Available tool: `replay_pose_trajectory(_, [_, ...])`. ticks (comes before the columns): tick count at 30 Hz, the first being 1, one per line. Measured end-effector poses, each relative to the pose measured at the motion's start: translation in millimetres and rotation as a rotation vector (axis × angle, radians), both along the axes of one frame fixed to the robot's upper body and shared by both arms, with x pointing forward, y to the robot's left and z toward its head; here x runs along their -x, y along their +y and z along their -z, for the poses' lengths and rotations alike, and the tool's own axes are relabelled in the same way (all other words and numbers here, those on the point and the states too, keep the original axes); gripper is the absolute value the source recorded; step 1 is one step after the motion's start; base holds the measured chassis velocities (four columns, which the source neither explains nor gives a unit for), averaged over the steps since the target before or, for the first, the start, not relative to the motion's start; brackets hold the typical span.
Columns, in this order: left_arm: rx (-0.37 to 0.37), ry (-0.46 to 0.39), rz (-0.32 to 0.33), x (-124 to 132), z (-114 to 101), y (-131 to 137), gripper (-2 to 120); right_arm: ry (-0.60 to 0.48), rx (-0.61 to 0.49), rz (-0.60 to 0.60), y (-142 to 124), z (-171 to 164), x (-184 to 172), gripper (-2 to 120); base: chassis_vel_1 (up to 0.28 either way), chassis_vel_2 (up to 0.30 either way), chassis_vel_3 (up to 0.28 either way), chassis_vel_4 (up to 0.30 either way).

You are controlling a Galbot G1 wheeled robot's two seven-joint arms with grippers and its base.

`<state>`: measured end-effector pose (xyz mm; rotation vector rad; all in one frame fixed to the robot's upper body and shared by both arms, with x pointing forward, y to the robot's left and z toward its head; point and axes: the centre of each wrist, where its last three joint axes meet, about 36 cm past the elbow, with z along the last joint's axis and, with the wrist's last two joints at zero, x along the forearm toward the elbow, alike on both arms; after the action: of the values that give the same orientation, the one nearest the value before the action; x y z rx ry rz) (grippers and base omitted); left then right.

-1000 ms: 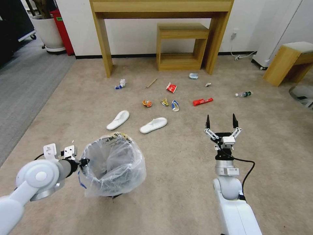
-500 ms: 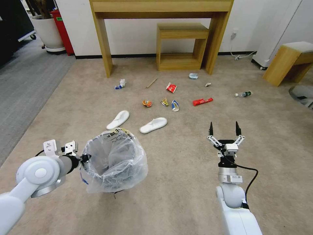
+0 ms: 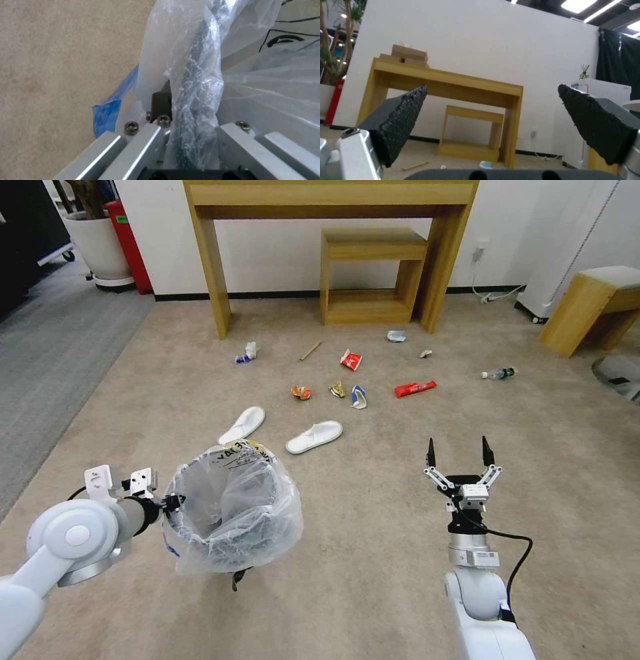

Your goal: Pick up the trash bin and place the garbage on the floor into it.

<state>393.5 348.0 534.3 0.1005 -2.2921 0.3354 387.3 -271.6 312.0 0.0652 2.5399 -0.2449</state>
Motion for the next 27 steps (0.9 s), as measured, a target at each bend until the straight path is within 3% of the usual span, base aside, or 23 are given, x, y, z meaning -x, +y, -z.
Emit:
replay_pose_trajectory(7, [-0.001,-0.003,0.013,2.0,-1.9,-3.3,0,-0.006,-0.002,0.005,-1.5,-2.0,2.6,100,-0.166,0.182,0.165,-0.182])
replay_pose_trajectory(21, [-0.007,-0.01,0.02,4.2,-4.7,-4.0,0,-0.015,0.017,0.03,-2.7,-0.3,6.5,100,-0.266,0.267,0.252,-0.262])
replay_pose_trajectory(27, [-0.019,-0.015,0.015,4.2,-8.1,-0.1,0,-0.015,0.035,0.057,-3.1,-0.6,6.6,100,-0.111,0.075,0.055,-0.086])
